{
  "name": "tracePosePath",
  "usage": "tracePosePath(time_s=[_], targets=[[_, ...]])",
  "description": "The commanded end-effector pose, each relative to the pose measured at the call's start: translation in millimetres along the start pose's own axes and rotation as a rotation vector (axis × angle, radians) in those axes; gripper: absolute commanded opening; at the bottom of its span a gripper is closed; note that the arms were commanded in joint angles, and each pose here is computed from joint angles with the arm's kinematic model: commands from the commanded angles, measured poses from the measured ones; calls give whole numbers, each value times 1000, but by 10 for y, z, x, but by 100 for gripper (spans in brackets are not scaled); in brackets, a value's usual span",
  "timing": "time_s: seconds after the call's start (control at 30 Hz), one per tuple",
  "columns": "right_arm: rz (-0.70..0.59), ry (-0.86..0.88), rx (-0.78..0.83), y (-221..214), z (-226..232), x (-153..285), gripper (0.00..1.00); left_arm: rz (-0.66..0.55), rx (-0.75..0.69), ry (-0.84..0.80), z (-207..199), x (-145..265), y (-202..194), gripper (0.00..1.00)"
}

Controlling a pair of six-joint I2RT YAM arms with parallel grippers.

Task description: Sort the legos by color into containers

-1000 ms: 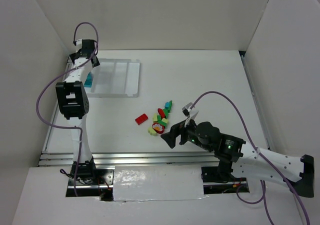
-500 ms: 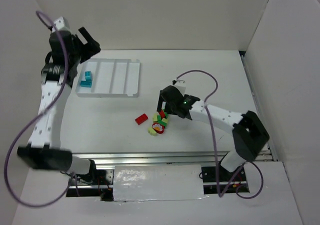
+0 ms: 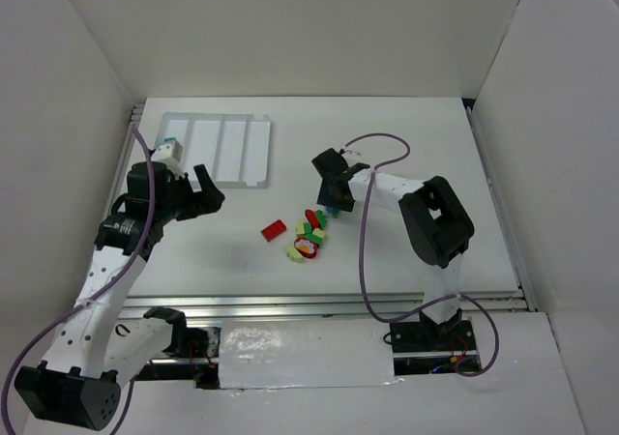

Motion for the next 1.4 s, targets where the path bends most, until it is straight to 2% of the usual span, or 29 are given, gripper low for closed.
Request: tracePosePath(time_s=[0.0,0.07,0.1,0.17,0.2,0.23,0.27,0.4,0.47,0.5,0.53,0.57,0.63,0.7,0.83,0.93,1.17,1.37], targets=[[-21,43,-2,61,92,38,56,-30,-57,-78,-69,65,-20,99],[-25,31,-3,72,73,45,49,-11,-54,-82,-46,9,-84,100],[-31,29,-1,81,65,71,39,12,-54,-89,-54,-9,-113,100],[-51,28,0,116,30,134,28,21,-46,-109,-79,-17,-137,100],[-59,31,3,128,26,168,13,31,-42,-144,-126,-8,-156,99],[-67,38,8,141,32,209,10,34,-27,-171,-165,-21,-166,99],[-84,52,29,159,26,305,0,41,-18,-200,-207,-24,-186,99],[-186,143,161,84,152,704,0,118,78,-393,-483,-49,-304,100],[-267,245,270,-32,271,1042,0,134,156,-471,-612,-96,-300,99],[-291,290,309,-90,318,1158,0,180,221,-520,-683,-83,-360,100],[-320,353,404,-212,415,1325,0,193,243,-556,-742,-85,-366,99],[-353,459,441,-297,454,1532,0,177,248,-609,-838,-96,-305,99],[-413,623,530,-465,502,1854,0,232,272,-664,-1014,-57,-369,98],[-424,766,572,-592,544,2080,0,243,255,-713,-1214,-33,-355,98],[-521,884,556,-592,445,2478,0,340,195,-793,-1662,129,-686,97],[-569,929,542,-565,380,2669,0,375,162,-796,-1855,201,-911,97],[-583,1005,562,-649,304,2816,2,430,142,-793,-2062,150,-1186,92],[-588,1044,595,-741,256,2854,2,432,136,-768,-2099,63,-1212,90]])
Point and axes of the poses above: each gripper's point midway between its finger pads, its own x axis back along the fingers, its own z axis along the line the jaws close on, y = z × x, the point moved 3 cm from there along x, back along the fingers, and after that the axes turned 6 degrees about x, right-handed, at the moved point
